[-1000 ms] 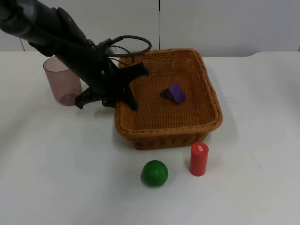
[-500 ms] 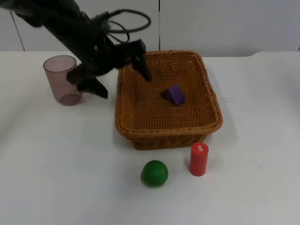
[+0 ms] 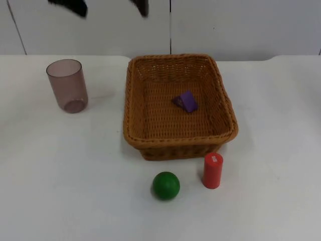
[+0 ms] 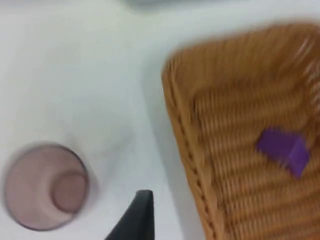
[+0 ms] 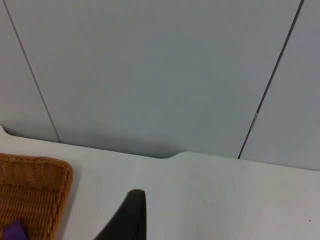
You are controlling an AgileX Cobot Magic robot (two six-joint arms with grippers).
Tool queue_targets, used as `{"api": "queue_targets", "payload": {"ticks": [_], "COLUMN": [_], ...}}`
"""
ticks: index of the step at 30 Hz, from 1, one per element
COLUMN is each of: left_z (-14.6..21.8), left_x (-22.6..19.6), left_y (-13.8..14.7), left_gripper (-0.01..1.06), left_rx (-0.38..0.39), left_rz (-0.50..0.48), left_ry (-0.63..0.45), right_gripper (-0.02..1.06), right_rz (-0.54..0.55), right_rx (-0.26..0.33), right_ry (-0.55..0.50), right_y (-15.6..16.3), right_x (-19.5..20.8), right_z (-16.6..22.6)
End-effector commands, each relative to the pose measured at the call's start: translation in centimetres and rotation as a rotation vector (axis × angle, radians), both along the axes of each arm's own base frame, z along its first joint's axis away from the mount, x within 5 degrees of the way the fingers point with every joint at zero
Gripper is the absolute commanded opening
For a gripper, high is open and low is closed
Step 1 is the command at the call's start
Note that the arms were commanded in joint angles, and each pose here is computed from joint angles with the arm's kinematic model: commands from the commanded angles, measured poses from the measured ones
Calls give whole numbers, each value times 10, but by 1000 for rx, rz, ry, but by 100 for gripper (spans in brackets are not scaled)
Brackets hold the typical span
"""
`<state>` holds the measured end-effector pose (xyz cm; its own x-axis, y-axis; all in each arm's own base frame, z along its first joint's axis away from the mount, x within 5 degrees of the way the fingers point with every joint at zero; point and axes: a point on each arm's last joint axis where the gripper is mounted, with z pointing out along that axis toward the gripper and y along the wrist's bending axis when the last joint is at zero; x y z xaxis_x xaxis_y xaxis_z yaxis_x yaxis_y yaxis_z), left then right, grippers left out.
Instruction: Pick up the basket with the left hand and place the triangular block into the basket with the right hand.
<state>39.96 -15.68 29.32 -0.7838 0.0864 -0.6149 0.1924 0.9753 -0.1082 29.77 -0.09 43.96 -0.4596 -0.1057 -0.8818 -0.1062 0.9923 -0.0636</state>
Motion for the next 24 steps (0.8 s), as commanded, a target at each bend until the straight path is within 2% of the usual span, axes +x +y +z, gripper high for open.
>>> {"api": "queue_targets", "payload": {"ticks": [1,3,5,8,9,12,13,15,16,17,18,19,20,21,24], "left_z": [26,57,70,105,105,141,151,155,169,174,183,190,190,198,197], "left_x": [-9,-23,-29,-46,-46,-67,-73,-76,-82,-85,-90,-94,-94,-103,-108], "left_y": [5,20,27,46,46,65,68,69,71,72,72,72,72,75,79], "left_gripper": [101,101,101,101,101,101,101,101,101,101,101,101,101,101,101], "left_rx": [-14,-7,5,72,72,171,178,174,177,172,147,114,114,68,105], "left_rz": [15,29,37,54,54,69,70,68,60,56,50,52,52,78,85], "left_ry": [-61,-127,-157,-276,-276,-429,-474,-498,-584,-616,-671,-707,-707,-724,-694], "right_gripper": [105,105,105,105,105,105,105,105,105,105,105,105,105,105,105], "right_rz": [-1,-4,-4,-6,-6,-11,-11,-14,-17,-21,-25,-33,-33,-38,-31], "right_rx": [-2,1,1,5,5,4,4,4,4,4,4,30,30,57,59], "right_ry": [-11,-13,-13,-25,-25,-65,-72,-90,-115,-140,-168,-187,-187,-176,-115], "right_y": [-1,-1,-1,-1,-1,-1,-1,-2,-2,-2,-2,-2,-2,-2,-1], "right_x": [-4,-4,-4,-5,-5,-7,-8,-7,-6,-5,-4,-4,-4,-7,-9], "right_z": [4,4,4,6,6,11,13,14,16,18,21,22,22,23,18]}}
